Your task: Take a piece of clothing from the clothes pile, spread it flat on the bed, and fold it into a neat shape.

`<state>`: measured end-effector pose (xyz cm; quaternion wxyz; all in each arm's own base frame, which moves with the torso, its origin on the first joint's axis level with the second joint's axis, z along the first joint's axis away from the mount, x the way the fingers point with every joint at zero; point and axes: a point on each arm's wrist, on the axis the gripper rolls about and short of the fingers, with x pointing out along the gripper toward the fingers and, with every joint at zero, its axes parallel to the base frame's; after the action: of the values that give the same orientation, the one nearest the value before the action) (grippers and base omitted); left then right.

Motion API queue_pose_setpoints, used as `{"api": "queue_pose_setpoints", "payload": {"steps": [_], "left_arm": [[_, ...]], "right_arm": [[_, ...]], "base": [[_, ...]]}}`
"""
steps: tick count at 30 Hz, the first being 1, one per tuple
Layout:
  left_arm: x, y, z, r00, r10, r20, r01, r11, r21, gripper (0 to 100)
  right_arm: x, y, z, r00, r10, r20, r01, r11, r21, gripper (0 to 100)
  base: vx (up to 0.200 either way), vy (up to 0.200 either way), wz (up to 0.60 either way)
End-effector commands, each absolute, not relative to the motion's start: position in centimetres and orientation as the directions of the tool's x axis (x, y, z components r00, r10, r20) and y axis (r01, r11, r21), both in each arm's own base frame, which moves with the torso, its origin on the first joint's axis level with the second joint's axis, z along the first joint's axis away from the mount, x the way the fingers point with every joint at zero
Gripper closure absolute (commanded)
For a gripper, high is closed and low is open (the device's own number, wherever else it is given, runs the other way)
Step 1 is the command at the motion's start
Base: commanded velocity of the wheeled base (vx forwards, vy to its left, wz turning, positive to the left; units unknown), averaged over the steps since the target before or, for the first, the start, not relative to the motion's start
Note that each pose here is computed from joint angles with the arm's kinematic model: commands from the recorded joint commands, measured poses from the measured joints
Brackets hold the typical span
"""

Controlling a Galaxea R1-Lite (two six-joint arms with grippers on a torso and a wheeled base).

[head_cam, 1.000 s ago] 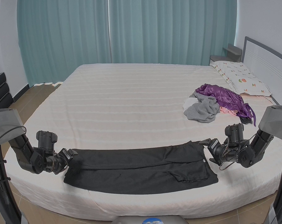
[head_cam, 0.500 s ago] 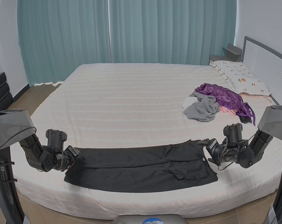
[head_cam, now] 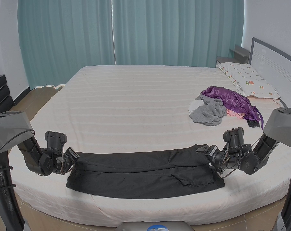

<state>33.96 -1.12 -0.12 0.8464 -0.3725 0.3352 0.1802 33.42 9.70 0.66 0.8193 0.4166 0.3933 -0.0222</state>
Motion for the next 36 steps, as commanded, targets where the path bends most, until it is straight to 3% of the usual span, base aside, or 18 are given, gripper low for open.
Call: {"api": "queue_pose_setpoints", "payload": {"steps": [1,15,16,36], "left_arm": [[34.0,-1.2,0.3,0.719,0.053,-0.693,-0.547,0.658,-0.518,100],[34.1,-1.2,0.4,0.724,0.053,-0.688,-0.544,0.658,-0.521,100],[34.1,-1.2,0.4,0.724,0.053,-0.688,-0.544,0.658,-0.521,100],[34.3,-1.1,0.3,0.726,0.058,-0.685,-0.545,0.656,-0.522,100]], "right_arm": [[33.8,10.0,0.1,0.682,0.289,-0.672,0.37,0.657,0.657,0],[35.7,9.7,-1.7,0.687,0.18,-0.704,0.434,0.676,0.596,0],[36.0,9.7,-1.9,0.68,0.176,-0.711,0.441,0.677,0.589,100],[36.5,9.0,-1.4,0.703,0.126,-0.7,0.424,0.716,0.555,100]], "base": [[0.0,0.0,0.0],[0.0,0.0,0.0],[0.0,0.0,0.0],[0.0,0.0,0.0]]}}
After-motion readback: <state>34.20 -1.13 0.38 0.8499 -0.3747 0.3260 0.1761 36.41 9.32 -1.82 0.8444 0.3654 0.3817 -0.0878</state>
